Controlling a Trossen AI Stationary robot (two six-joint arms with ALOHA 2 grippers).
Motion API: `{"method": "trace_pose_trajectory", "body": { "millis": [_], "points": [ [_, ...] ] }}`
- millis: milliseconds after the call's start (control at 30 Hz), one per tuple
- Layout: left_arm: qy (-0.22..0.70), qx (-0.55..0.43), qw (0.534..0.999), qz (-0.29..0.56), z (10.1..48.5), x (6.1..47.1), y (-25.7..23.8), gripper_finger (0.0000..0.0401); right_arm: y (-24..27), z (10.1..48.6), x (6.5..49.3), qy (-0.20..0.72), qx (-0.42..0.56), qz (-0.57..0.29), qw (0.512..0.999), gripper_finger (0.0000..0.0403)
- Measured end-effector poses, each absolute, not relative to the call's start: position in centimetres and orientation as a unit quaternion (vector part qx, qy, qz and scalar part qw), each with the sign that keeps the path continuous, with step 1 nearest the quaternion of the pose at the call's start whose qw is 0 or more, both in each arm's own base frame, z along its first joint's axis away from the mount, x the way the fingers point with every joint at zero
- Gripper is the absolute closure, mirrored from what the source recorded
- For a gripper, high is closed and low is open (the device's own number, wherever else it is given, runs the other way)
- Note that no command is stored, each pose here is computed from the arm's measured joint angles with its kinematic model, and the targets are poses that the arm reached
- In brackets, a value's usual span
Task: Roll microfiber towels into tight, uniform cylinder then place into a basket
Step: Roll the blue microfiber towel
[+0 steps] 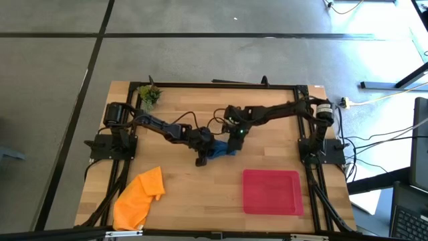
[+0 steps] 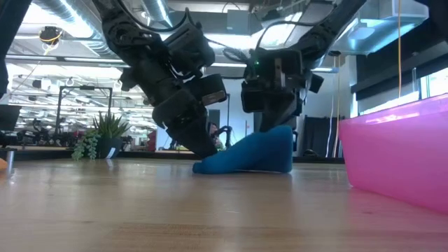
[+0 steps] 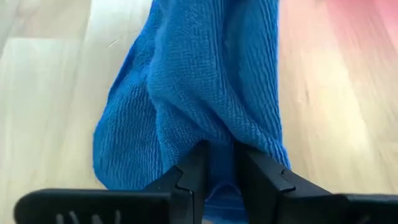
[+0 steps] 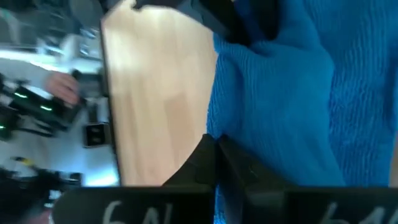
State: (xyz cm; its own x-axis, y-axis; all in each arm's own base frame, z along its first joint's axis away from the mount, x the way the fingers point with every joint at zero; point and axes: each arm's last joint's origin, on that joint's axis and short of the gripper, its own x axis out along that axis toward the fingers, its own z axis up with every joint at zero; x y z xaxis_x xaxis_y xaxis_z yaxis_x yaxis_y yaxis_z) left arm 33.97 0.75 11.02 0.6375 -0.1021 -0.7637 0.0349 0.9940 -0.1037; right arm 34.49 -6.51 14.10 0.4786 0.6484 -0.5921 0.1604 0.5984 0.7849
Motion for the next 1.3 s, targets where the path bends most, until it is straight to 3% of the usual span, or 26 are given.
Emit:
{"method": "trace_pose_trajectory", "body": {
  "millis": [233, 600, 1000, 1300],
  "points": [
    [0.423, -0.028, 0.905, -0.046, 11.0, 34.0, 0.6, 0.0321, -7.7, 14.3, 34.2, 0.477, 0.475, 0.166, 0.721, 0.0399],
    [0.416, -0.034, 0.908, -0.022, 12.1, 33.7, 0.8, 0.0321, -6.6, 14.1, 34.5, 0.487, 0.398, 0.129, 0.766, 0.0398],
    [0.411, -0.018, 0.911, 0.043, 12.3, 33.7, 1.0, 0.0295, -6.4, 14.0, 34.6, 0.491, 0.381, 0.111, 0.776, 0.0398],
    [0.39, 0.018, 0.92, 0.023, 13.7, 33.7, 1.0, 0.0285, -6.4, 14.1, 34.6, 0.49, 0.381, 0.11, 0.776, 0.0398]
  ]
}}
